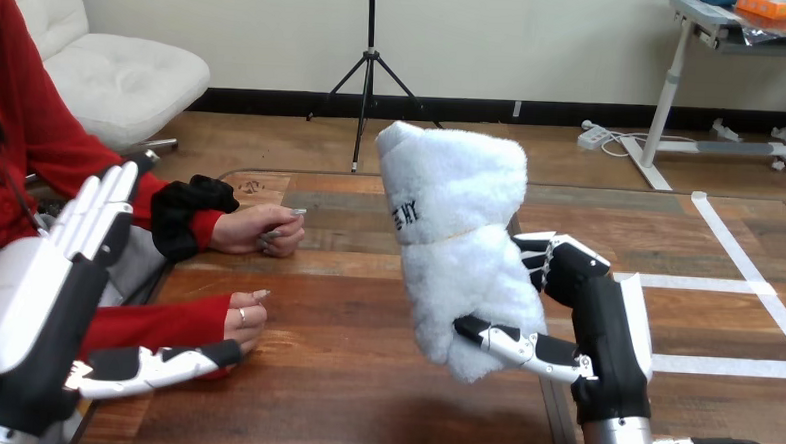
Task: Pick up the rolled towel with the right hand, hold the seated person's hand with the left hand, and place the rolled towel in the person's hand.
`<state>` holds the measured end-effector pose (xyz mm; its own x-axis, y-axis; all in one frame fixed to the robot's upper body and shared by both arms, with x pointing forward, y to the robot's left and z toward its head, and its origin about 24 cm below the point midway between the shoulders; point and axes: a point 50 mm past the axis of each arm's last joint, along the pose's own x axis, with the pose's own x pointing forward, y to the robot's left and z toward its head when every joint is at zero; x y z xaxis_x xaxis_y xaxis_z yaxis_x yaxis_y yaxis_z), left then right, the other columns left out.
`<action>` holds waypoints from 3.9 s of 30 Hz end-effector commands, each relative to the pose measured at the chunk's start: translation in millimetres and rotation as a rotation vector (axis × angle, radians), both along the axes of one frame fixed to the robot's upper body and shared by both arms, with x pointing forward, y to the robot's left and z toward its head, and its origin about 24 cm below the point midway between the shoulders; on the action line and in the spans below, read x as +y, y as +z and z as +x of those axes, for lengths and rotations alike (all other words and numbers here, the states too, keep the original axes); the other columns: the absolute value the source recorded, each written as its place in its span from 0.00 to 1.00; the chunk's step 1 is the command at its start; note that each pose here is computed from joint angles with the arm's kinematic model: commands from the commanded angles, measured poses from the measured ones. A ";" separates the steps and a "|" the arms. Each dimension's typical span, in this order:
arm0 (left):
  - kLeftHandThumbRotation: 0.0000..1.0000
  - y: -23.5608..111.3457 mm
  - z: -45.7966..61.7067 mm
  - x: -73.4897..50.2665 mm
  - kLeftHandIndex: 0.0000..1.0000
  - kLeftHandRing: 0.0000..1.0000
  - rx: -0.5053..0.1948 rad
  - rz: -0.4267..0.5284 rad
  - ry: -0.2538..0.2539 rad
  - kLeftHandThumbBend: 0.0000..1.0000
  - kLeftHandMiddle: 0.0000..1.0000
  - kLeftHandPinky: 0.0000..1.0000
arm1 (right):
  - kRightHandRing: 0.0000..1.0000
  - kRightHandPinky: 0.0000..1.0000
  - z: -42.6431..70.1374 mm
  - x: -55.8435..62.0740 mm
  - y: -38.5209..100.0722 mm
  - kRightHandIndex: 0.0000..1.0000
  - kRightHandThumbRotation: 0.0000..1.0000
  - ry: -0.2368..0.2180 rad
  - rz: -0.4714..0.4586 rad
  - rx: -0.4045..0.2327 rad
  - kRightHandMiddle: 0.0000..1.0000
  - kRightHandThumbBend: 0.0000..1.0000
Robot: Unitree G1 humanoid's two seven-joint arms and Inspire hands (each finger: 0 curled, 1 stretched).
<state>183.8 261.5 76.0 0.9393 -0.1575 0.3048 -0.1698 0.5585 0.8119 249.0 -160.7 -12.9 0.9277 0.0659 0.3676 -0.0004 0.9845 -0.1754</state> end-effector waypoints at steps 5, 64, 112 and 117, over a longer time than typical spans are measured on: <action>0.41 27.9 11.0 13.9 1.00 1.00 -0.054 0.111 -0.014 1.00 0.99 0.96 | 0.40 0.34 9.0 1.3 21.5 0.52 0.02 0.001 0.027 -0.144 0.50 0.78; 0.24 21.2 54.5 72.9 0.83 0.63 0.291 0.360 -0.029 1.00 0.81 0.52 | 0.41 0.35 1.7 2.0 35.9 0.53 0.07 0.029 0.083 -0.297 0.50 0.77; 0.20 -0.9 83.9 66.5 0.79 0.72 0.338 0.434 0.009 1.00 0.76 0.68 | 0.34 0.28 -9.9 4.8 43.3 0.55 0.19 0.038 0.118 -0.412 0.50 0.76; 0.25 -4.3 88.6 61.4 0.80 0.74 0.372 0.463 0.002 1.00 0.78 0.69 | 0.33 0.27 -10.1 6.0 44.0 0.55 0.19 0.042 0.123 -0.419 0.50 0.76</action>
